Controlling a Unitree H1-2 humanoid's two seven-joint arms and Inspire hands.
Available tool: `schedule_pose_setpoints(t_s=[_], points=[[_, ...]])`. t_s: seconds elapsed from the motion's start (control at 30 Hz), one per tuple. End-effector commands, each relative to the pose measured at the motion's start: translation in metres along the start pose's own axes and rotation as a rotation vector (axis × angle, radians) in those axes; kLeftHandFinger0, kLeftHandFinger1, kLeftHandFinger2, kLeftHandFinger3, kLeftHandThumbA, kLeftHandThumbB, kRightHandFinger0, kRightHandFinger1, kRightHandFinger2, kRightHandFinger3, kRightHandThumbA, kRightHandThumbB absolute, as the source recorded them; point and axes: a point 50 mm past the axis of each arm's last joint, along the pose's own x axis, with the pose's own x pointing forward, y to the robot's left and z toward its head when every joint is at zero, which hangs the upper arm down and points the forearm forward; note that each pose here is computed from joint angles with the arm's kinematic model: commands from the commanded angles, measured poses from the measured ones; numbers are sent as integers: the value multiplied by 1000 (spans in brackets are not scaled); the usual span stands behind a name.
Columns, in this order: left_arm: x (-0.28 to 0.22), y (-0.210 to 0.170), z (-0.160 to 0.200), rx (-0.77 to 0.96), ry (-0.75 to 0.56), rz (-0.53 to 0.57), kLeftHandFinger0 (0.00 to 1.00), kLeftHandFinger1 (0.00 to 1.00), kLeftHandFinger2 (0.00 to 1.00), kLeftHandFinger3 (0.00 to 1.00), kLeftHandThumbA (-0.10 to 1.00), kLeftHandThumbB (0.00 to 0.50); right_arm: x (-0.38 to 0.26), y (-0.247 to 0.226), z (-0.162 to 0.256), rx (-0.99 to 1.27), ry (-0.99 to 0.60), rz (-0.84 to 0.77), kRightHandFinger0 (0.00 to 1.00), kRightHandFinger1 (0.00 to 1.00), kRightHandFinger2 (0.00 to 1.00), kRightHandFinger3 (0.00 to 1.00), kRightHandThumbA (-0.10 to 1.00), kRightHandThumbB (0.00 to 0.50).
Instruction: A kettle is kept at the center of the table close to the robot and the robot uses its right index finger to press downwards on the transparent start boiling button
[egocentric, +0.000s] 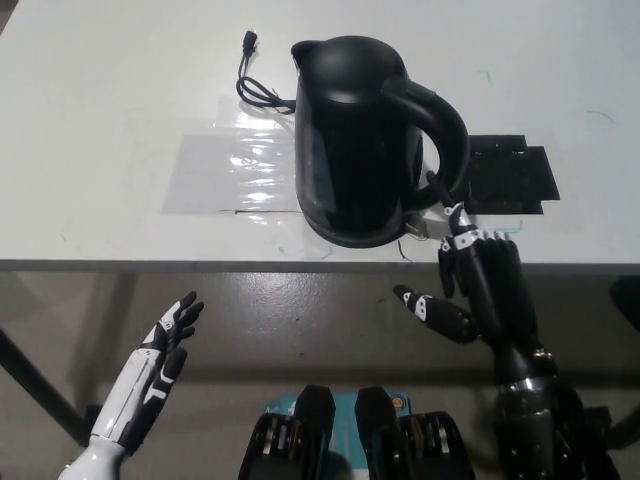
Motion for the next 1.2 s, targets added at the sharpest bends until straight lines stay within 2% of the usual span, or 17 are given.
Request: schedule_pose_setpoints(t_s=[0.0, 0.17, 0.23, 0.3, 0.67, 0.87, 1.1, 1.17], points=[[4, 3, 8, 25, -59, -28, 1000, 1000, 1000, 1000, 1000, 381, 17, 2, 1, -92, 27, 41, 0, 0, 29, 1000, 1000, 282], [5, 2, 7, 11, -60, -28, 1000, 1000, 1000, 1000, 1000, 397, 22, 12, -9, -121, 66, 91, 0, 0, 0, 1000, 1000, 264], [5, 1, 7, 9, -59, -30, 1000, 1000, 1000, 1000, 1000, 390, 22, 15, -13, -125, 82, 111, 0, 0, 0, 1000, 1000, 269], [6, 3, 7, 12, -60, -34, 1000, 1000, 1000, 1000, 1000, 377, 21, 18, -16, -133, 90, 121, 0, 0, 0, 1000, 1000, 249], [7, 3, 8, 21, -53, -33, 1000, 1000, 1000, 1000, 1000, 393, 13, 28, -30, -177, 150, 181, 0, 0, 0, 1000, 1000, 285], [7, 3, 8, 16, -62, -38, 1000, 1000, 1000, 1000, 1000, 380, 11, 32, -37, -210, 163, 211, 0, 0, 2, 1000, 1000, 273], [7, 3, 8, 17, -48, -34, 1000, 1000, 1000, 1000, 1000, 398, 12, 34, -41, -218, 188, 219, 0, 0, 0, 1000, 1000, 273], [7, 3, 8, 19, -57, -37, 1000, 1000, 1000, 1000, 1000, 381, 12, 33, -43, -220, 190, 218, 0, 0, 0, 1000, 1000, 278]])
